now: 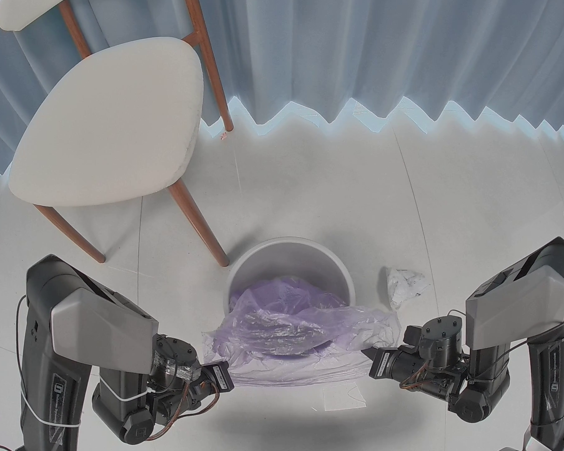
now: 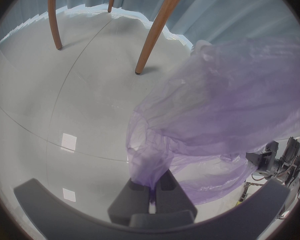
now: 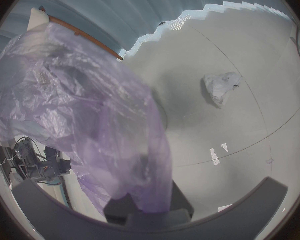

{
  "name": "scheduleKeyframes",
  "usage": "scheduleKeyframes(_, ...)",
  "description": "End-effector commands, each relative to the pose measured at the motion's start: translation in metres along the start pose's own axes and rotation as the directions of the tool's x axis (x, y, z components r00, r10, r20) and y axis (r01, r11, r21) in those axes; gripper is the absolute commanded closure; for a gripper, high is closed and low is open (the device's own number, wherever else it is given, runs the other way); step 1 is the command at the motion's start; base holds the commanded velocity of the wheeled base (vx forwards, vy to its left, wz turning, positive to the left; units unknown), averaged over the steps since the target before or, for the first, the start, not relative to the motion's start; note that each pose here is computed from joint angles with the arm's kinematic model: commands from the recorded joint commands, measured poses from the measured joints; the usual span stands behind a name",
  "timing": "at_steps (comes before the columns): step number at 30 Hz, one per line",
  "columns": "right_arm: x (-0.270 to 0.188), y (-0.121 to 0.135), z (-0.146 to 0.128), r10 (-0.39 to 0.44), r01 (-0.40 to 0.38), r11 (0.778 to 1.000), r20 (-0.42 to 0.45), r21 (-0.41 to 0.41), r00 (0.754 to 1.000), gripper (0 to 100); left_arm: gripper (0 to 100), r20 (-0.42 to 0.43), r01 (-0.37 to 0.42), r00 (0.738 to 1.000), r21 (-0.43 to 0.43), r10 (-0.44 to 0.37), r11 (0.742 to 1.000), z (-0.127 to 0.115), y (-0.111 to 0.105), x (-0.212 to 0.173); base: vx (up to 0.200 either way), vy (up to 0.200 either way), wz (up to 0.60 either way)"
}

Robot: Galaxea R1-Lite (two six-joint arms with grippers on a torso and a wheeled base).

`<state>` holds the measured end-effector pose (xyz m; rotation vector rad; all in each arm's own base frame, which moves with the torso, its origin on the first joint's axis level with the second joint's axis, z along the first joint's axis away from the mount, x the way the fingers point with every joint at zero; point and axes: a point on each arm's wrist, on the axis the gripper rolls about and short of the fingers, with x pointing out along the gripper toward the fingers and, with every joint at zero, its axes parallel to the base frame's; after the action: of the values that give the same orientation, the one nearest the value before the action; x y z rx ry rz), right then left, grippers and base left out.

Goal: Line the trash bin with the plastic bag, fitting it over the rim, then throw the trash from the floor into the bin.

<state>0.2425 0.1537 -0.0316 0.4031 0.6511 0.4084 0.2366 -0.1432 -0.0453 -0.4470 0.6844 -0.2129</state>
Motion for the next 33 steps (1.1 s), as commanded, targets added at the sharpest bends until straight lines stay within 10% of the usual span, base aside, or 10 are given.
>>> scheduleKeyframes(1, 0.000, 0.001, 0.005, 0.003, -0.003, 1.000, 0.033, 0.002, 0.999, 100, 100, 0.006, 0.009, 1.000, 0.002, -0.009, 1.000, 0.001, -0.003, 0.000, 0.000, 0.000, 0.00)
scheduleKeyframes(7, -0.001, 0.000, 0.006, -0.006, 0.005, 1.000, 0.041, 0.008, 0.999, 100, 100, 0.014, 0.017, 1.000, 0.001, -0.017, 1.000, 0.002, -0.004, 0.003, 0.000, 0.000, 0.00)
scheduleKeyframes(8, -0.001, 0.000, 0.006, -0.005, 0.005, 1.000, 0.039, 0.006, 0.999, 0, 0, 0.014, 0.015, 1.000, 0.001, -0.015, 1.000, 0.002, -0.004, 0.002, 0.000, 0.000, 0.00)
scheduleKeyframes(25, -0.049, 0.021, 0.026, 0.107, -0.106, 0.994, 0.074, -0.007, 0.992, 0, 0, 0.194, 0.080, 0.978, -0.031, -0.073, 0.996, 0.042, -0.020, -0.084, 0.000, 0.000, 0.00)
scheduleKeyframes(33, -0.073, 0.023, 0.036, 0.144, -0.135, 0.987, 0.106, -0.085, 0.984, 0, 0, 0.336, 0.223, 0.921, -0.041, -0.197, 0.974, 0.061, -0.030, -0.142, 0.000, 0.000, 0.00)
